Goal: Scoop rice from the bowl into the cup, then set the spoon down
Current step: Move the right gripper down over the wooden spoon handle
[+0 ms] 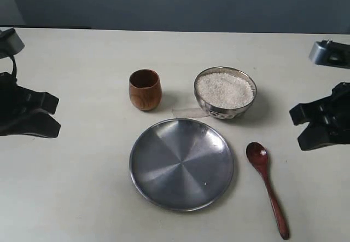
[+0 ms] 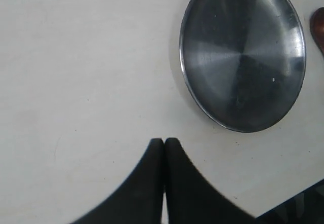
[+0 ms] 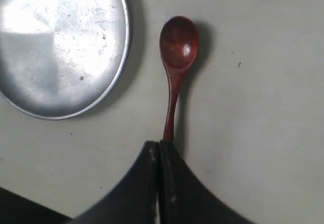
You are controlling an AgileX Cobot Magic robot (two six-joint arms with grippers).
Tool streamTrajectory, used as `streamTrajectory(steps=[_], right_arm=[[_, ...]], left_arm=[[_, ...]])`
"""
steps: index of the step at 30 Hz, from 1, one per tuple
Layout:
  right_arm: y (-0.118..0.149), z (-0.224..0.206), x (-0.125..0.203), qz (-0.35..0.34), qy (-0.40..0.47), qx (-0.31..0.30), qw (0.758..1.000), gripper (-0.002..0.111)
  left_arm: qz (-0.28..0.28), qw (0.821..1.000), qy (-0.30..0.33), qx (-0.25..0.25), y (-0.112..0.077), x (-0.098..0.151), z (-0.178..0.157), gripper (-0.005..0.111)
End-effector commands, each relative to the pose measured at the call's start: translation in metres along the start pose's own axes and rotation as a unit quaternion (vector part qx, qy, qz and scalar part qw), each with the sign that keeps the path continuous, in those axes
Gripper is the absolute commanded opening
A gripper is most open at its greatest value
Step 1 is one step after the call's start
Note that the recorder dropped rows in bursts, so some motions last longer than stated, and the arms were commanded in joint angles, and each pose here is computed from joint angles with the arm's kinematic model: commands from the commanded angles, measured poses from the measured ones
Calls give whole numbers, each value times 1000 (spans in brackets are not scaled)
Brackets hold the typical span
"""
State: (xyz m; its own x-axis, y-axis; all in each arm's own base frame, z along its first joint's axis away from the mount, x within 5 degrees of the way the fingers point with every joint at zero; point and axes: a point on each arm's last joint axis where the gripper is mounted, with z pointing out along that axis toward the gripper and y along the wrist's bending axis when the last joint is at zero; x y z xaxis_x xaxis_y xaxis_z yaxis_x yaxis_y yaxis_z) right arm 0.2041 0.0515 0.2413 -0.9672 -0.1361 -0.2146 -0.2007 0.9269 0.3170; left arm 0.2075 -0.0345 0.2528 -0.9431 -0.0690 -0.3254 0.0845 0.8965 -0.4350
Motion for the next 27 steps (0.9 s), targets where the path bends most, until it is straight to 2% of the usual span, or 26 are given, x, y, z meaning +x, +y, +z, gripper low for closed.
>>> streamTrajectory(steps=[1, 6, 18, 20, 25, 27], right_arm=[[6, 21, 5, -19, -34, 8, 999, -1], [10, 32, 5, -23, -53, 15, 998, -1], [0, 59, -1, 5, -18, 27, 999, 1], [0, 59, -1, 4, -14, 27, 1000, 8], [1, 60, 9, 3, 40, 17, 999, 39], [0, 62, 17, 9, 62, 15, 998, 44]], left_arm=[[1, 1000, -7, -5, 2, 0, 3, 0], [2, 1000, -12, -7, 2, -1, 3, 0], [8, 1000, -13, -8, 2, -1, 3, 0], [8, 1000, -13, -9, 2, -1, 3, 0], [10, 1000, -13, -11, 3, -1, 3, 0], [14, 1000, -11, -16, 4, -1, 3, 0]])
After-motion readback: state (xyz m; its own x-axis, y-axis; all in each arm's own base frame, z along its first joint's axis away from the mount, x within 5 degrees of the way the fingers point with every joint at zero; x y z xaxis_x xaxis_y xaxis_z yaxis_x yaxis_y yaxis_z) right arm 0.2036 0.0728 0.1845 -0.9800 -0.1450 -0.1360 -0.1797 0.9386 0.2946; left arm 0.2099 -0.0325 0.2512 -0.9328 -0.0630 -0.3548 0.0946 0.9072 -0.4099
